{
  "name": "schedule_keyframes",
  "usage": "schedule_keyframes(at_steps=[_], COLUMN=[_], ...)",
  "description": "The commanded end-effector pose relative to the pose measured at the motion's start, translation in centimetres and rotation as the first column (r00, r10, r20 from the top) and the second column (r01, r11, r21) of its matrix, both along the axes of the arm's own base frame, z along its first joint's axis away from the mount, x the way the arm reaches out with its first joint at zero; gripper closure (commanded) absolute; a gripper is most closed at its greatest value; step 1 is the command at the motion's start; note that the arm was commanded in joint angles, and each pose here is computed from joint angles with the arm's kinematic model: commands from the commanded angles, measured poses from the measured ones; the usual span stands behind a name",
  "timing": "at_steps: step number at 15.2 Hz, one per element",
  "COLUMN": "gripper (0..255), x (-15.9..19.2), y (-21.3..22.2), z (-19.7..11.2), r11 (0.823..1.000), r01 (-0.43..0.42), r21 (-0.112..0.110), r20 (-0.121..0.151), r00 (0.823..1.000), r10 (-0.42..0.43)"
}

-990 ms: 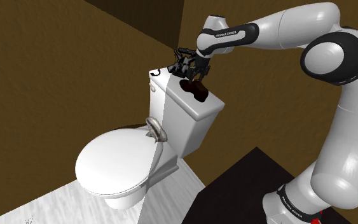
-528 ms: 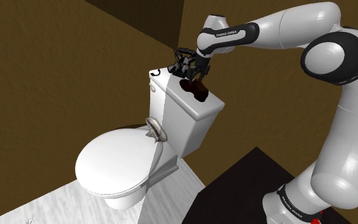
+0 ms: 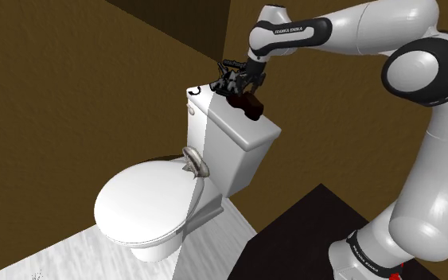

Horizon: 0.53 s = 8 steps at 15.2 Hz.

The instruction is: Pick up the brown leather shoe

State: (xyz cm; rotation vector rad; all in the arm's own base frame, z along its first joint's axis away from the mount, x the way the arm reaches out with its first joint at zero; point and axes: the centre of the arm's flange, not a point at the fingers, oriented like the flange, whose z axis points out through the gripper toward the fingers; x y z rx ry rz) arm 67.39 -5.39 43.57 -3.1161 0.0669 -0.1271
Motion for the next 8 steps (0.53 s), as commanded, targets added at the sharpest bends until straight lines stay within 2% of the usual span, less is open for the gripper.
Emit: schedule_keyframes(at_steps=[1, 6, 8], gripper=[255, 255, 255], x=[0.0, 0.0, 0.0], y=[0.0, 0.0, 0.0], z=[1.1, 3.8, 3.8], r11=[1.0, 1.0, 1.0], r01=[0.0, 0.0, 0.0], r21=[0.0, 0.0, 0.0], r20=[0.0, 0.0, 0.0], r00=[1.0, 1.0, 1.0], r10=[0.0, 0.0, 0.0])
